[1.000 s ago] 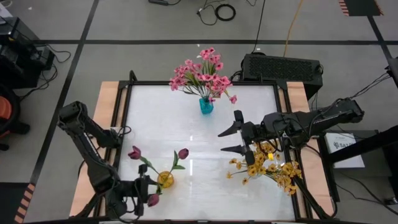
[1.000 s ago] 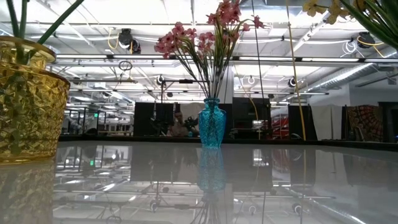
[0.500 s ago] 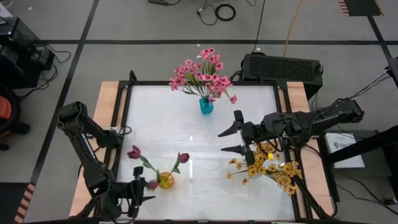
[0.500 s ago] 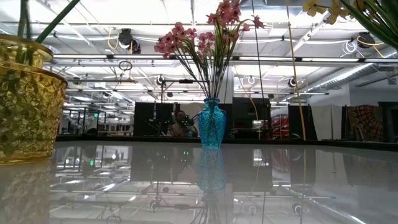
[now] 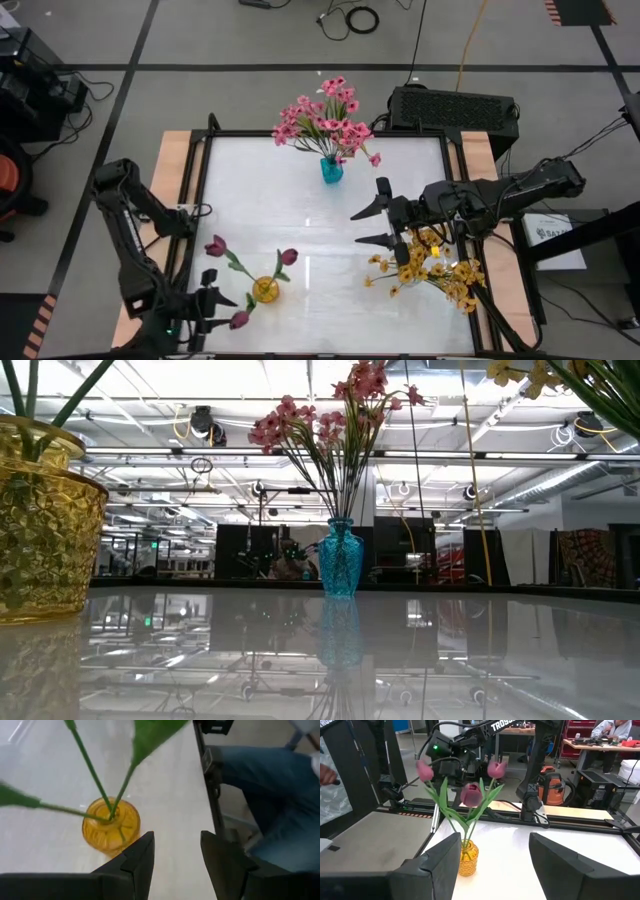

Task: Sort flowers into vase by color
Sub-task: Return to Home Position

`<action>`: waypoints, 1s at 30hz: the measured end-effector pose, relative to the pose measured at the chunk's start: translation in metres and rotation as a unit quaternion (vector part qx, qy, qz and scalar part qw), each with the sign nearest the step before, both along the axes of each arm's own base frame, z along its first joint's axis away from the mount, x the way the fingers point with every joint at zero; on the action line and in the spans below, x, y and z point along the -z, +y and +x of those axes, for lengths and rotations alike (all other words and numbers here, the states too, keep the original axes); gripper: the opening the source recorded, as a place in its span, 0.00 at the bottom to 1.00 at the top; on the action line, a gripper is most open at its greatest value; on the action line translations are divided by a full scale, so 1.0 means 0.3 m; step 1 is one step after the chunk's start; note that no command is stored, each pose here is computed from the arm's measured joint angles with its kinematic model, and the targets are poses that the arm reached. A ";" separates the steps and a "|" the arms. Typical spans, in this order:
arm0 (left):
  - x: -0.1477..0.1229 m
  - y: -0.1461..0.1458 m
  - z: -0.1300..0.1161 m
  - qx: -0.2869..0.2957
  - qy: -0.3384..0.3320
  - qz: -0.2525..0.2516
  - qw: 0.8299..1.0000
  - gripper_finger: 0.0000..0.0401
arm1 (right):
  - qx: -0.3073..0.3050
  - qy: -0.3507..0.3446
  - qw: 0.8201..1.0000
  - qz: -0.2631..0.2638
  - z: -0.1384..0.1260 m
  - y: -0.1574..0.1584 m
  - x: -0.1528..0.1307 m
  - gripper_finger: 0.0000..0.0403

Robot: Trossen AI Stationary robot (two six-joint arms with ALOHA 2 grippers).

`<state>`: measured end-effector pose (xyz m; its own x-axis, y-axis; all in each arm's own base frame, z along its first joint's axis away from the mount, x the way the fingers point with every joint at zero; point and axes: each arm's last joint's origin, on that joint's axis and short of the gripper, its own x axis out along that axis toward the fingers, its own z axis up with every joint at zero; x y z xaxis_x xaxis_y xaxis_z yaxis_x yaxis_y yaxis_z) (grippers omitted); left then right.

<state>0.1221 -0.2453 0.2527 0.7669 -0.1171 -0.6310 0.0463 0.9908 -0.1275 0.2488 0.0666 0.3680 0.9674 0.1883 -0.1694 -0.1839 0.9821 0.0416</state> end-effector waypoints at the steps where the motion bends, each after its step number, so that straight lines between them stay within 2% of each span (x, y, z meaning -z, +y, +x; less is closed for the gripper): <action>1: -0.010 0.006 -0.012 -0.001 -0.003 -0.005 1.000 0.42 | 0.000 0.000 1.000 0.000 0.000 0.000 0.000 0.56; 5: -0.067 0.035 -0.046 -0.006 -0.043 -0.017 0.999 0.42 | -0.002 0.000 1.000 -0.008 0.000 0.001 0.001 0.56; 10: -0.174 0.099 -0.073 0.007 -0.078 -0.059 0.995 0.42 | -0.003 0.014 1.000 -0.020 -0.021 -0.005 0.002 0.56; 13: -0.251 0.137 -0.089 0.033 -0.107 -0.074 0.991 0.42 | -0.004 0.021 1.000 -0.023 -0.048 -0.012 -0.006 0.56; 17: -0.347 0.181 -0.108 0.097 -0.151 -0.094 0.979 0.42 | -0.002 0.017 1.000 -0.022 -0.091 -0.025 -0.028 0.56; 21: -0.438 0.244 -0.116 0.125 -0.228 -0.056 0.964 0.42 | -0.003 0.006 1.000 -0.029 -0.130 -0.036 -0.049 0.56; 25: -0.486 0.314 -0.092 0.114 -0.276 0.011 0.954 0.42 | -0.005 0.008 0.999 -0.042 -0.163 -0.045 -0.057 0.53; 30: -0.519 0.390 -0.044 0.080 -0.312 0.082 0.943 0.42 | -0.003 0.019 0.998 -0.055 -0.190 -0.054 -0.057 0.44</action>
<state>0.1089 -0.1283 0.4084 0.9756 -0.2034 -0.0823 0.2127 0.9687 0.1277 0.1918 0.0505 0.3850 0.9584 0.1733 -0.2266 -0.1911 0.9798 -0.0589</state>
